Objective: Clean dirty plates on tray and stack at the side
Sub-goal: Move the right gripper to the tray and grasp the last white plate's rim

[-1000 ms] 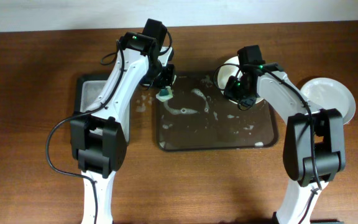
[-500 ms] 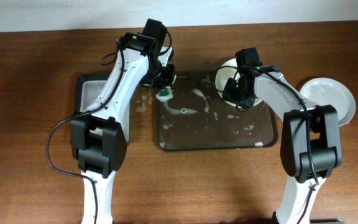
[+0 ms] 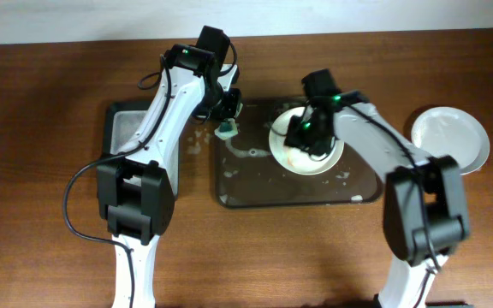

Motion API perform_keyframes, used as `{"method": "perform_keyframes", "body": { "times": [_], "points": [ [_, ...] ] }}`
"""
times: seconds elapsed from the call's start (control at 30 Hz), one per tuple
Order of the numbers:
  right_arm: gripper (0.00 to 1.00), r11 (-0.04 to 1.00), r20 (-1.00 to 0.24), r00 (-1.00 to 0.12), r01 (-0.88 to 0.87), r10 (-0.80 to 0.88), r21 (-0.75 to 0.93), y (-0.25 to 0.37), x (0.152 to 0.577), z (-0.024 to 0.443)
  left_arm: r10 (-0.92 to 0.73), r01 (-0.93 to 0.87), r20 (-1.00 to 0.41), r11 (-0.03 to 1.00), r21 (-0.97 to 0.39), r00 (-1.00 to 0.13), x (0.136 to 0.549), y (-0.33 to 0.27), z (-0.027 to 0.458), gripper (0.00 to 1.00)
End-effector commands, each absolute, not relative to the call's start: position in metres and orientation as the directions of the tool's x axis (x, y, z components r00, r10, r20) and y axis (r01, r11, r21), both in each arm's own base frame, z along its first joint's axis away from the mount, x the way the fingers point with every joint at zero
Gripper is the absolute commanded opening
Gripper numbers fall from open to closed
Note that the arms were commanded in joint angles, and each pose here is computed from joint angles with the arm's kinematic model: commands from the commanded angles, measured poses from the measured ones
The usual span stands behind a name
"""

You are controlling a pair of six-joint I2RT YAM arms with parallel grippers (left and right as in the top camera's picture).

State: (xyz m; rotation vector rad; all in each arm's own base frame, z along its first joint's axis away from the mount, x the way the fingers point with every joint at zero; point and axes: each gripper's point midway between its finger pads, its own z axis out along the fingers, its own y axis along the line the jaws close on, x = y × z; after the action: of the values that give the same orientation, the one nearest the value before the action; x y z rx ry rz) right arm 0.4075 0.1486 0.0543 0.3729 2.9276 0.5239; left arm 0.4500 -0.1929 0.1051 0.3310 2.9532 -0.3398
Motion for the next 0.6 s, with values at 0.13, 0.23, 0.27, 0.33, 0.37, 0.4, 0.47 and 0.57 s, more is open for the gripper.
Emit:
{"method": "perform_keyframes", "body": {
  "times": [0.13,0.23,0.27,0.33,0.37,0.4,0.47,0.57],
  "points": [
    [0.5,0.929,-0.274,-0.931,0.137,0.24,0.345,0.065,0.442,0.081,0.19,0.228,-0.192,0.953,-0.2,-0.963,0.454,-0.192,0.111,0.01],
    [0.51,0.965,-0.334,-0.937,0.009,0.099,0.261,0.046,0.447,0.075,0.19,0.229,-0.197,0.953,-0.2,-0.962,0.455,-0.193,0.111,0.01],
    [0.5,0.975,-0.336,-0.938,0.008,0.084,0.222,0.038,0.447,0.071,0.19,0.23,-0.199,0.952,-0.201,-0.961,0.455,-0.193,0.111,0.01],
    [0.5,0.982,-0.333,-0.942,-0.017,0.047,0.187,0.033,0.447,0.065,0.19,0.23,-0.201,0.952,-0.201,-0.961,0.456,-0.193,0.111,0.01],
    [0.49,0.983,-0.327,-0.945,-0.034,0.027,0.179,0.033,0.447,0.059,0.19,0.23,-0.201,0.952,-0.201,-0.961,0.456,-0.193,0.111,0.01],
    [0.47,0.983,-0.314,-0.949,-0.034,0.024,0.178,0.033,0.446,0.053,0.19,0.23,-0.2,0.952,-0.201,-0.961,0.455,-0.193,0.111,0.01],
    [0.47,0.983,-0.298,-0.954,-0.031,0.024,0.179,0.033,0.445,0.046,0.194,0.234,-0.2,0.951,-0.201,-0.96,0.455,-0.195,0.111,0.01],
    [0.46,0.983,-0.281,-0.96,-0.029,0.024,0.183,0.034,0.443,0.039,0.209,0.249,-0.204,0.947,-0.201,-0.957,0.453,-0.202,0.111,0.01]
  ]
}}
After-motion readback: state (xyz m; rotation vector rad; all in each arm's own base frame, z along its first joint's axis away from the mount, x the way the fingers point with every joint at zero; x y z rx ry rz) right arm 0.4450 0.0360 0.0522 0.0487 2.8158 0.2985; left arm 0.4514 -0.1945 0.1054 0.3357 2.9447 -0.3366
